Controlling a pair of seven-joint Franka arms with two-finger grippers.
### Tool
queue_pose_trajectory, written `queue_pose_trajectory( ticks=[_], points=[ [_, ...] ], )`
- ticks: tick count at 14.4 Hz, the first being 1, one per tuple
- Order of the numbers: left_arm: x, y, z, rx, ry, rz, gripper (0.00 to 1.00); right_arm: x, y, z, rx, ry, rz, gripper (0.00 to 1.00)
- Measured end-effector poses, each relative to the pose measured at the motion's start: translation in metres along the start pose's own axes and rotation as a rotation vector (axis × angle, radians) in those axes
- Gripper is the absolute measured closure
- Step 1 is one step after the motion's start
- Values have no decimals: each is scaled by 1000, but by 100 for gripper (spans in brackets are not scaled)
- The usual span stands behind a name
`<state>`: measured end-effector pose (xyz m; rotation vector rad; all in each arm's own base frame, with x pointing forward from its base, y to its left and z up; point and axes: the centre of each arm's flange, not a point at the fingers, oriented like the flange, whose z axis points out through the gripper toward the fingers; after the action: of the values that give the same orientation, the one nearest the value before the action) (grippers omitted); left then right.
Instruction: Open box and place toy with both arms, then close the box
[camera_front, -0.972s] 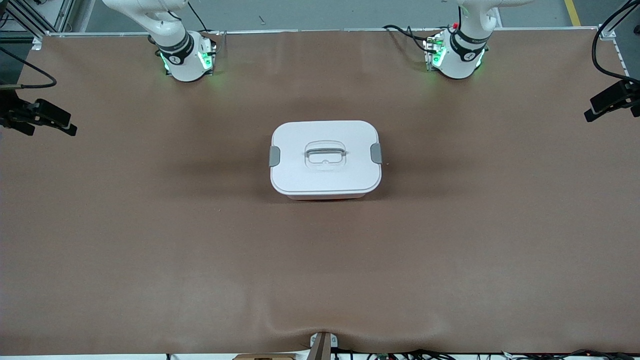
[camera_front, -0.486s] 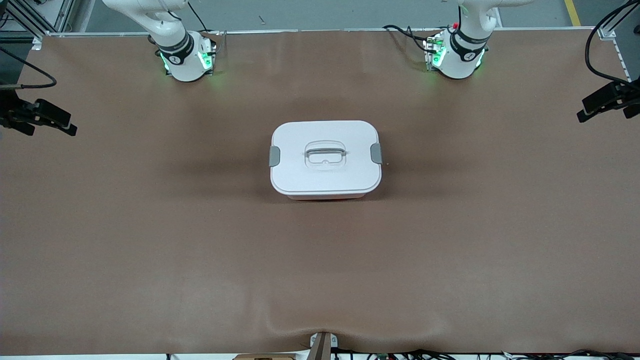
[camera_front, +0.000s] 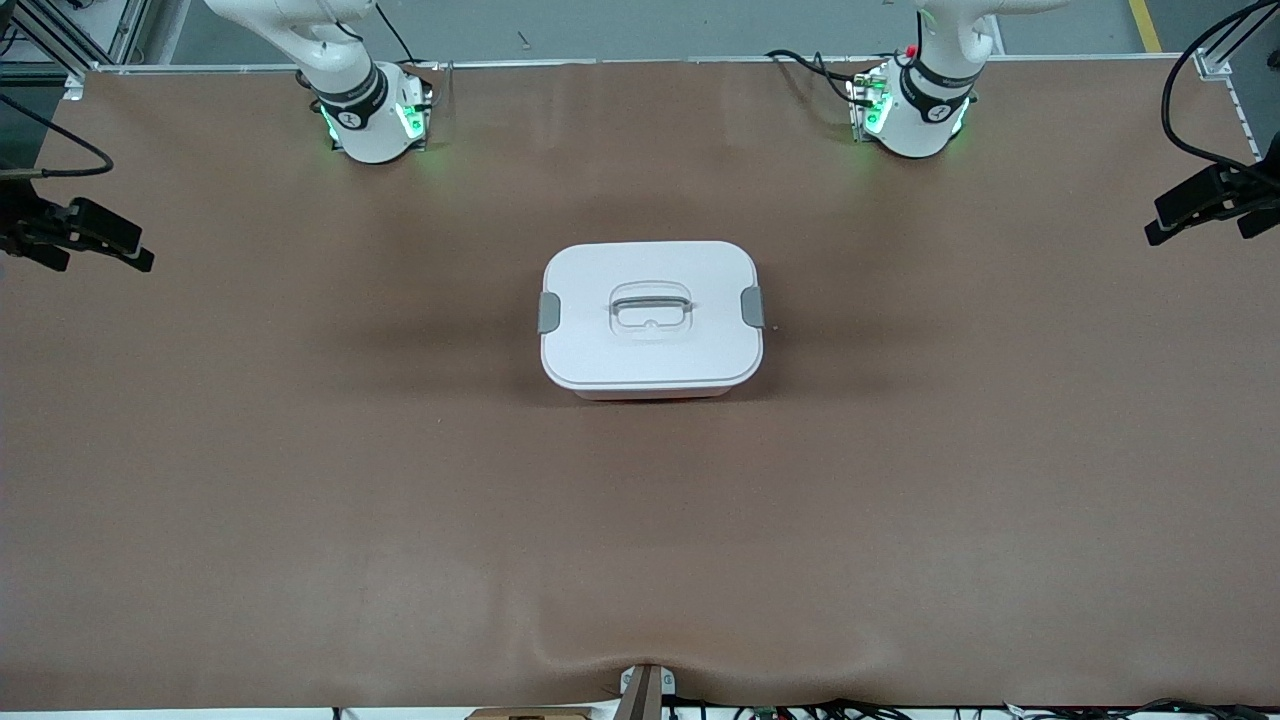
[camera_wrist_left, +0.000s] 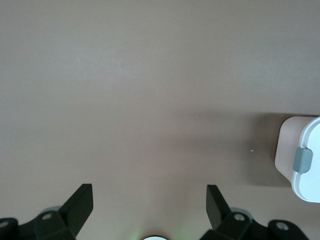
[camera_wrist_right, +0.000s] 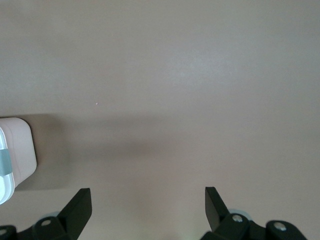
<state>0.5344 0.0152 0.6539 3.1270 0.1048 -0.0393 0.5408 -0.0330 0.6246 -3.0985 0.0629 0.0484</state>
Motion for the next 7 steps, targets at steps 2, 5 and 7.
queue_pose_trajectory(
  ticks=[2,5,7],
  points=[
    [0,0,0,0,0,0,0,0,0,0,0,0,0,0],
    [0,2,0,0,0,3,0,0,0,0,0,0,0,0],
    [0,1,0,0,0,2,0,0,0,0,0,0,0,0]
  ],
)
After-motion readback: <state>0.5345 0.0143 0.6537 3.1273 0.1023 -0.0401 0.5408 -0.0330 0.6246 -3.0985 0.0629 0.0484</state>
